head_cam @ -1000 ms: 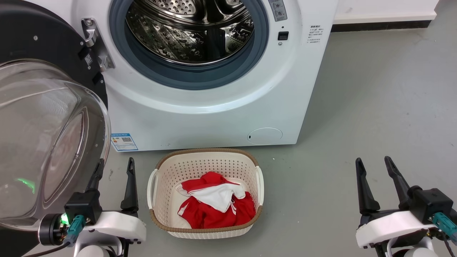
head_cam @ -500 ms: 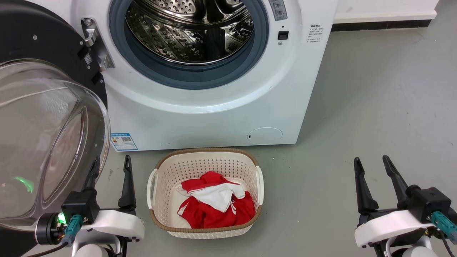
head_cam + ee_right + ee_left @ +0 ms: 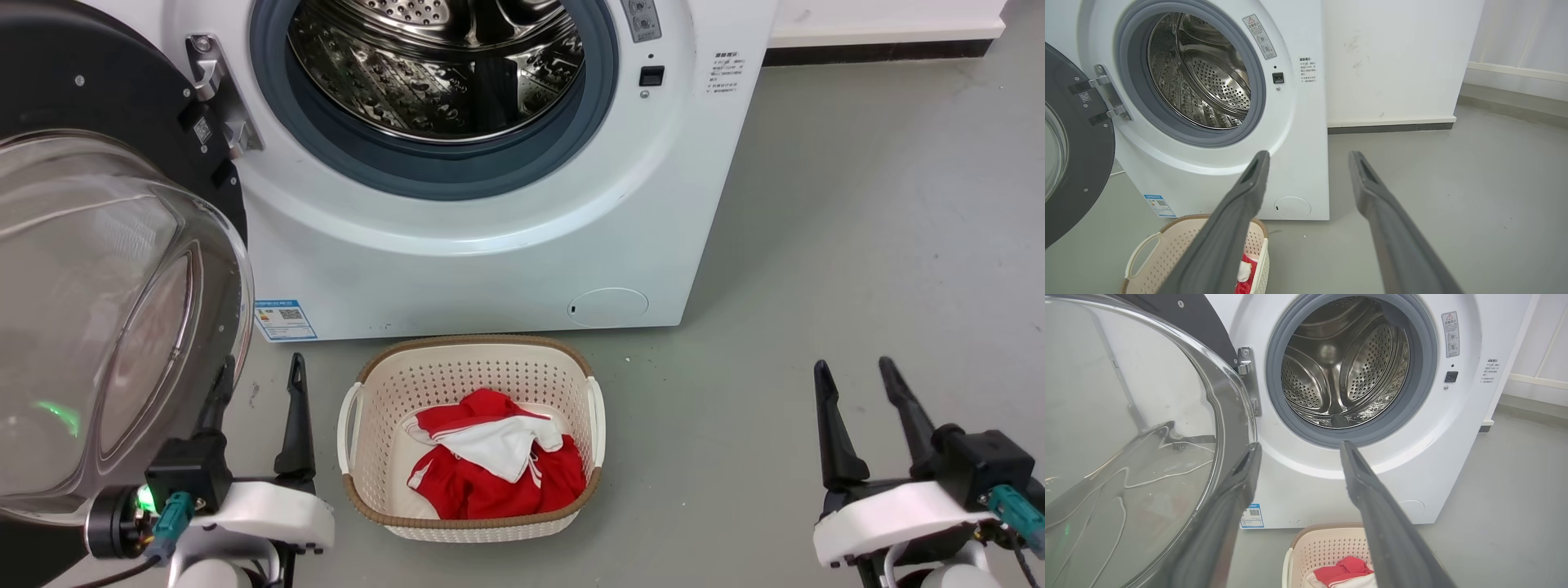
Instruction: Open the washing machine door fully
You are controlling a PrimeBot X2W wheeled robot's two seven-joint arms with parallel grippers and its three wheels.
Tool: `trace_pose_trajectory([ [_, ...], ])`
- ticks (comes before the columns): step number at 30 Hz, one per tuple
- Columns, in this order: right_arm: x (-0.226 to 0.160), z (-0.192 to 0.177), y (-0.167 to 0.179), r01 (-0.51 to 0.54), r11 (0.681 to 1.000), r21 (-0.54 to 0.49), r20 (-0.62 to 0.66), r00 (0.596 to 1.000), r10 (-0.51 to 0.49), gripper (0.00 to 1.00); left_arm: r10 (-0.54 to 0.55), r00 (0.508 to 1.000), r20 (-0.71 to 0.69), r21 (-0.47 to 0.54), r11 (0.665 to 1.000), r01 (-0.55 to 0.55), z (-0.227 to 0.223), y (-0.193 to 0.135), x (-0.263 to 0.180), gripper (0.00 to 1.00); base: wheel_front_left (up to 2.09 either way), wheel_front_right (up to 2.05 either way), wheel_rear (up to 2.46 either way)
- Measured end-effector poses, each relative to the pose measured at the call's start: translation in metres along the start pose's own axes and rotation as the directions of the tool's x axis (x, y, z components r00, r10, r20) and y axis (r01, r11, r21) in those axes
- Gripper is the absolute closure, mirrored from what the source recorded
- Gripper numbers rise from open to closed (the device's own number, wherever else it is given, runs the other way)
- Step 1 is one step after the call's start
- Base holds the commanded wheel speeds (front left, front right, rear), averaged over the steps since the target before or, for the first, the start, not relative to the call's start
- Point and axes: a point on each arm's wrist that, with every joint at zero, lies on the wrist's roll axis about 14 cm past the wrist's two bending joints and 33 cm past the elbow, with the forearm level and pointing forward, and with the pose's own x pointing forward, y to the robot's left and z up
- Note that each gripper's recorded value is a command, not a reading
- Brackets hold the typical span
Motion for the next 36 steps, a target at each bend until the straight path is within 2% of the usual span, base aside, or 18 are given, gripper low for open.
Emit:
trace_pose_trajectory([
  [1, -0.001, -0.002, 0.0, 0.0, 1.0, 0.001, -0.007, 1.0, 0.0, 1.0, 0.001, 1.0, -0.008, 0.001, 1.0, -0.001, -0.003, 0.0, -0.001, 1.0, 0.0, 0.0, 0.0],
  [5, -0.009, -0.02, -0.001, 0.008, 1.0, 0.017, -0.062, 0.998, -0.007, 1.0, 0.01, 0.997, -0.081, -0.022, 1.0, -0.012, -0.024, -0.002, -0.012, 1.0, 0.0, 0.0, 0.0],
  [11, -0.01, -0.022, -0.004, 0.038, 0.99, 0.136, -0.072, 0.997, -0.028, 1.0, 0.036, 0.992, -0.123, -0.134, 0.99, -0.053, -0.03, 0.004, -0.013, 1.0, 0.0, 0.0, 0.0],
  [17, -0.009, -0.023, -0.007, 0.063, 0.967, 0.247, -0.081, 0.996, -0.045, 1.0, 0.05, 0.987, -0.155, -0.251, 0.964, -0.088, -0.034, 0.005, -0.014, 1.0, 0.0, 0.0, 0.0],
  [26, -0.009, -0.024, -0.011, 0.097, 0.915, 0.392, -0.093, 0.994, -0.065, 1.0, 0.061, 0.979, -0.192, -0.397, 0.908, -0.134, -0.038, 0.008, -0.015, 1.0, 0.0, 0.0, 0.0],
  [36, -0.007, -0.024, -0.014, 0.12, 0.84, 0.529, -0.1, 0.992, -0.079, 1.0, 0.061, 0.973, -0.223, -0.538, 0.825, -0.175, -0.042, 0.008, -0.017, 1.0, 0.0, 0.0, 0.0],
])
